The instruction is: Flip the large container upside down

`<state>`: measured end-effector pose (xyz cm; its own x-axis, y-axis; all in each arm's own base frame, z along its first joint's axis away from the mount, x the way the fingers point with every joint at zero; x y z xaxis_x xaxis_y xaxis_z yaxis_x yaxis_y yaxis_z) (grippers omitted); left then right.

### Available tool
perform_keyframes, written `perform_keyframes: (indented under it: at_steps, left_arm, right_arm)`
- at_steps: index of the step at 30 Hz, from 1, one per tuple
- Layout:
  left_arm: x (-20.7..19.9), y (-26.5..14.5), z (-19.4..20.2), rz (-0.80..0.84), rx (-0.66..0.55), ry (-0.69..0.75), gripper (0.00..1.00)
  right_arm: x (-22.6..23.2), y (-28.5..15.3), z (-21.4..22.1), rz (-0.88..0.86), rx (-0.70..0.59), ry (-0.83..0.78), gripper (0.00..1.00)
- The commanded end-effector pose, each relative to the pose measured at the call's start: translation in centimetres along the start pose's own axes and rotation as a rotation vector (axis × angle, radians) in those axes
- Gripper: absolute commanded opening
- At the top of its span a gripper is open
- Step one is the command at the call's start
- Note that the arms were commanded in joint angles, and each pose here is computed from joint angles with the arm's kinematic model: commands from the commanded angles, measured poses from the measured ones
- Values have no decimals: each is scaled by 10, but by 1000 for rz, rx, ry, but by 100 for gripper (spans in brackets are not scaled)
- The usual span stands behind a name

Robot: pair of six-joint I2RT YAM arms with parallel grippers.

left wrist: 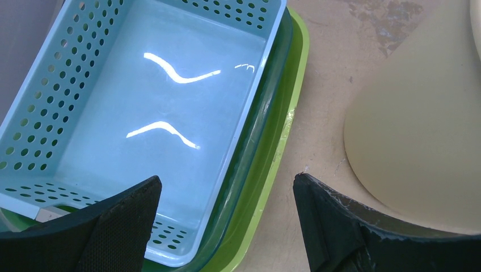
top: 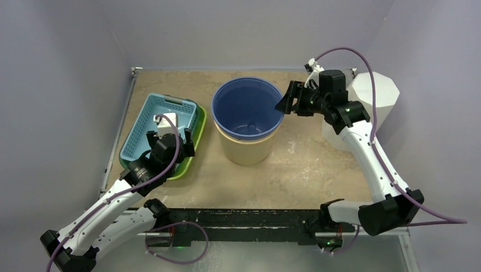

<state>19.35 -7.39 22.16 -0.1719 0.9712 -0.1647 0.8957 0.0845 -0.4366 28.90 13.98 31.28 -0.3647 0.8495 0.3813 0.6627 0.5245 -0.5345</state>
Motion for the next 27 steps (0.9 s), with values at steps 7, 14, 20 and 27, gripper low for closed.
perform_keyframes:
  at_steps: [7, 14, 20, 27]
  left_arm:
    - [-3, -3, -14, 6, -35, -23, 86]
    - [-4, -2, -13, 4, -28, -16, 86]
    - [-3, -3, -14, -1, -34, -23, 86]
    - [-2, -7, -16, 15, -41, -44, 86]
  right_arm:
    - [14, 0, 11, 30, 80, -69, 48]
    - [20, 1, 6, 63, 60, -93, 35]
    - [15, -7, -9, 146, -24, -85, 2]
    - [22, -17, -23, 124, -144, -46, 0]
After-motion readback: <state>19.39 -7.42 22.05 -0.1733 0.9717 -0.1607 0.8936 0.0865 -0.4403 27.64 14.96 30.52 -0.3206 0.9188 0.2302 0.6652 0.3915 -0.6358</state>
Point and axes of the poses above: each gripper's point midway between its finger pads, its own y axis out along the fingers, its own x axis along the line the jaws close on, z = x × y, the point moved 5 cm from there along -y, back along the fingers, and after that the axes turned 9 degrees about -y, right-handed, at the moved point
